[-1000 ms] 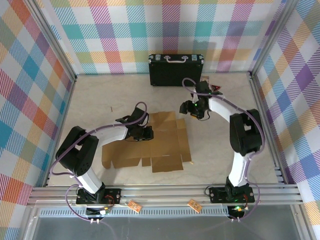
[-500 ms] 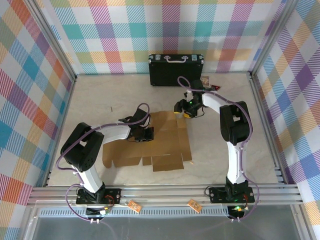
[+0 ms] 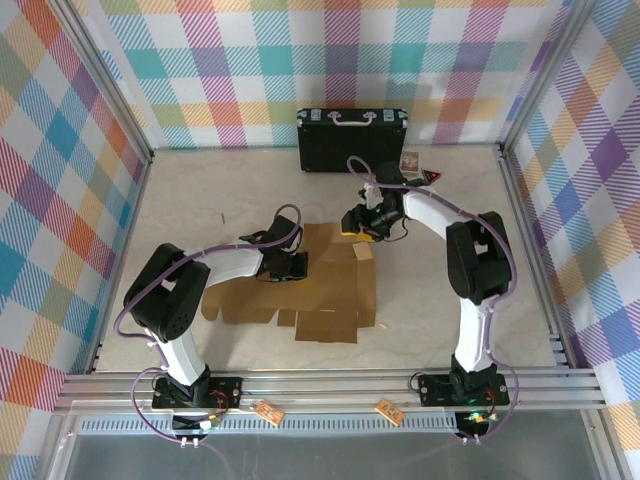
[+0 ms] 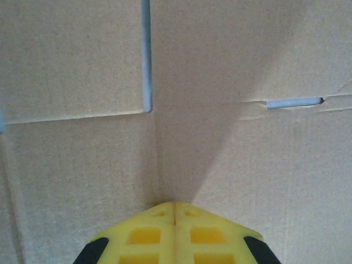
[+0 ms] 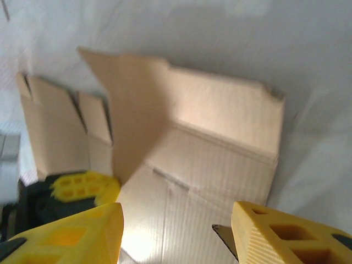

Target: Fold the paper box

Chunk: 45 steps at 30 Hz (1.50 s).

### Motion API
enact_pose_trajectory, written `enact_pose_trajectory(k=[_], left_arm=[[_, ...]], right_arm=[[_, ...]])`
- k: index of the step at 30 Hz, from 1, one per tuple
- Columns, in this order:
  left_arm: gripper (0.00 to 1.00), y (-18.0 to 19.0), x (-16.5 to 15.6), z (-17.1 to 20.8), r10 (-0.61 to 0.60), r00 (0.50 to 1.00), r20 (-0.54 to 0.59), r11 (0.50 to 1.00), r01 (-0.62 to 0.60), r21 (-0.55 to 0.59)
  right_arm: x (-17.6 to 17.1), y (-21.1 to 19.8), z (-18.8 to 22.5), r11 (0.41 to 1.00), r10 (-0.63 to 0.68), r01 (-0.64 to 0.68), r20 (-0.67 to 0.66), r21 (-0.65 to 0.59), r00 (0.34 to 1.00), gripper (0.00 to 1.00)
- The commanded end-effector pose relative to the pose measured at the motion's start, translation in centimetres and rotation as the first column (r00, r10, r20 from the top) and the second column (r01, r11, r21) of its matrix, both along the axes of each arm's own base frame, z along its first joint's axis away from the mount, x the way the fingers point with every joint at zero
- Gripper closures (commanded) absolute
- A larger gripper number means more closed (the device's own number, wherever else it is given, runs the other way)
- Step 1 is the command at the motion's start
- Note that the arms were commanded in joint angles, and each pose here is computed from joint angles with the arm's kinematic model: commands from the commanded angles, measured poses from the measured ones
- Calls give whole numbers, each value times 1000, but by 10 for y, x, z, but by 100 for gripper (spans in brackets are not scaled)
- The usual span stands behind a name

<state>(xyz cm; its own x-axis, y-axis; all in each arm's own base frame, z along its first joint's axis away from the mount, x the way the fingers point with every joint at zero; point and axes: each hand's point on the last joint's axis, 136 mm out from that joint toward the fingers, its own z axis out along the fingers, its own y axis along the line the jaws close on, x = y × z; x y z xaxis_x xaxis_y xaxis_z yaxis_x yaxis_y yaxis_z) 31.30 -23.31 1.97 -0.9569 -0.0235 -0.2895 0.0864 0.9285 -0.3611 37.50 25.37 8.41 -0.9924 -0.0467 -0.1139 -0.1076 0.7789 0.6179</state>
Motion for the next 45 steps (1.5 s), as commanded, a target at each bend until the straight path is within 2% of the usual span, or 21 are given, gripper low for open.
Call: enact_pose_trajectory(k=[1,10,15,21,24,30,34,39,42,45], left_arm=[[100,32,-28,-43,41,991,-126,985,-19,170],[100,35,-28,-44,48,991,-121,983,-26,182],[100,35,-28,-44,49,991,-123,983,-26,179],[100,37,-29,-45,54,991,-123,982,-31,185],[100,36,-29,-46,53,990,-128,983,-29,183],[100,37,-29,-46,64,990,-125,981,-40,188],[100,38,-27,-44,72,991,-116,981,-49,185],[100,37,-27,-45,74,990,-120,982,-51,181],[100,37,-27,-45,75,990,-118,982,-53,181],[100,38,-26,-45,79,990,-115,981,-56,187]], right_arm=[[-25,0,4,999,42,-42,-22,25,999,45],[-53,-7,-13,999,51,-50,-76,22,996,47],[-67,-19,-30,999,34,-39,-116,-35,993,48],[-85,-19,-32,1000,21,-22,-158,-7,987,52],[-88,-19,-24,1000,22,-20,-118,16,993,51],[-86,-22,14,1000,14,-13,-39,27,999,42],[-94,-21,28,998,20,-18,-22,55,1000,43],[-106,-18,14,995,44,-37,-64,95,997,47],[-104,-28,-5,999,29,-28,-66,20,997,48],[-85,-46,-5,997,-62,64,31,-48,998,44]])
